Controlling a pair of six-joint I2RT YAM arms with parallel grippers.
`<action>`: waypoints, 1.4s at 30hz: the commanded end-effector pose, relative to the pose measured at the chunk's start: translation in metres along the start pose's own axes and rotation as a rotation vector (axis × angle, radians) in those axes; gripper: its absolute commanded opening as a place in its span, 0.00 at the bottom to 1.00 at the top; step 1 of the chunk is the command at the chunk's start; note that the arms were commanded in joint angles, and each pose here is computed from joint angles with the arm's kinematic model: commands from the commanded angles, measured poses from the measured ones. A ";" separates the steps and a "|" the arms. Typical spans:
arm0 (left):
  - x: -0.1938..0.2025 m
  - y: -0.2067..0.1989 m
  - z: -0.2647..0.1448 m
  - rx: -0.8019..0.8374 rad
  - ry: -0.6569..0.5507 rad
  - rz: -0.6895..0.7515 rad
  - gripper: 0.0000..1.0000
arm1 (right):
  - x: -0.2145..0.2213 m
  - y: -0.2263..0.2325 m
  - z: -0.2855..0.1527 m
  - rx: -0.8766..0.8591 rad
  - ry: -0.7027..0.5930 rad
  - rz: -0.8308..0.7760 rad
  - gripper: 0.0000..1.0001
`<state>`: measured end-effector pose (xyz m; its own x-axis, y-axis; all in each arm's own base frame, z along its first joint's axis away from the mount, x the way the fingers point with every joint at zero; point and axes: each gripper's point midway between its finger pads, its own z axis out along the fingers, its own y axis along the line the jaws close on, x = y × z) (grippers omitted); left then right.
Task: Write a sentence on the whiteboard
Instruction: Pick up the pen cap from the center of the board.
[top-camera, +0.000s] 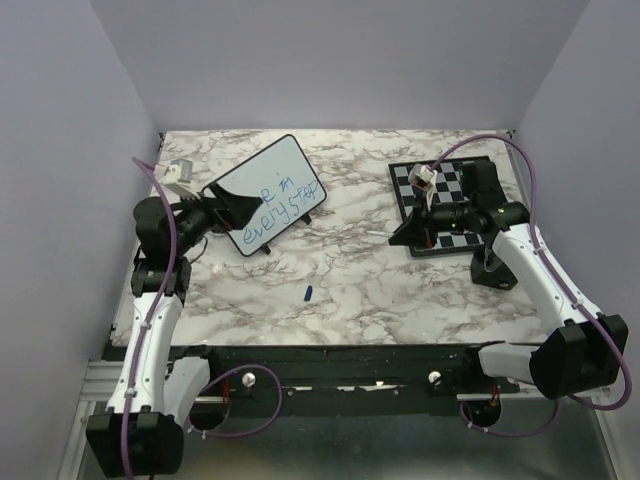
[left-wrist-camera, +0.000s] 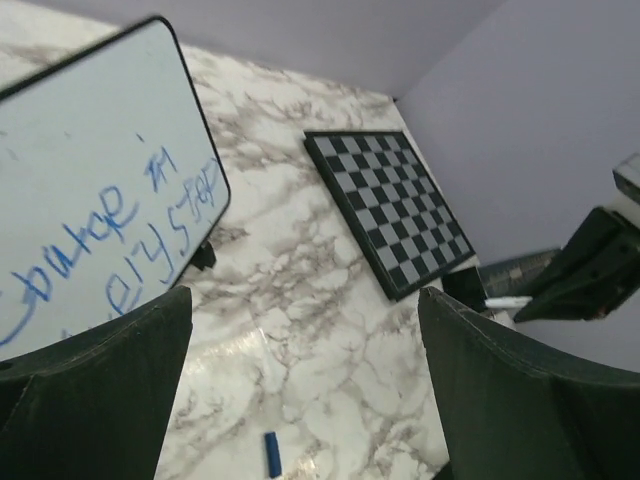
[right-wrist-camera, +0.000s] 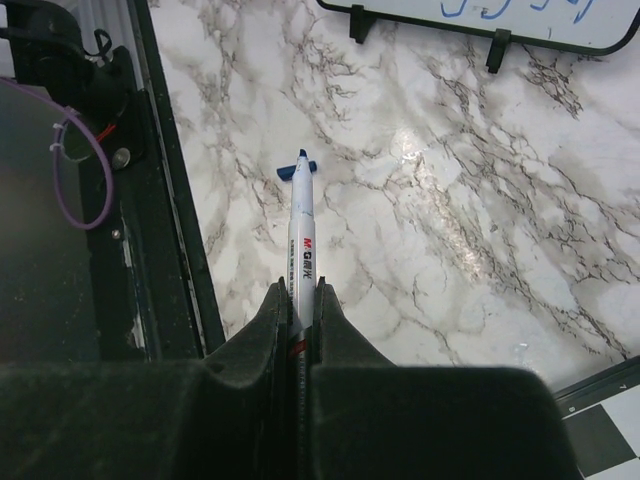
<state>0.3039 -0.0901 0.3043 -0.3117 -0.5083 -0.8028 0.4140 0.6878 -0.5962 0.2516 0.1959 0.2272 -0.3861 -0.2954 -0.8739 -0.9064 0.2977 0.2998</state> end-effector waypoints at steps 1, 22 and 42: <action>0.062 -0.008 -0.006 -0.164 0.271 0.034 0.99 | 0.000 -0.007 0.000 0.040 0.002 -0.036 0.00; 0.283 0.006 -0.005 -0.513 0.876 0.387 0.81 | 0.003 -0.012 0.000 0.057 0.020 -0.033 0.01; 0.324 0.021 -0.010 -0.506 1.046 0.415 0.40 | 0.007 -0.015 0.003 0.052 0.031 -0.022 0.00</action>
<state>0.2075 -0.2356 0.0415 -0.8543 0.2725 -0.4426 0.3196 0.9469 -0.0339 0.2607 0.1919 0.2203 -0.3778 -0.3169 -0.8700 -0.9023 0.3368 0.2692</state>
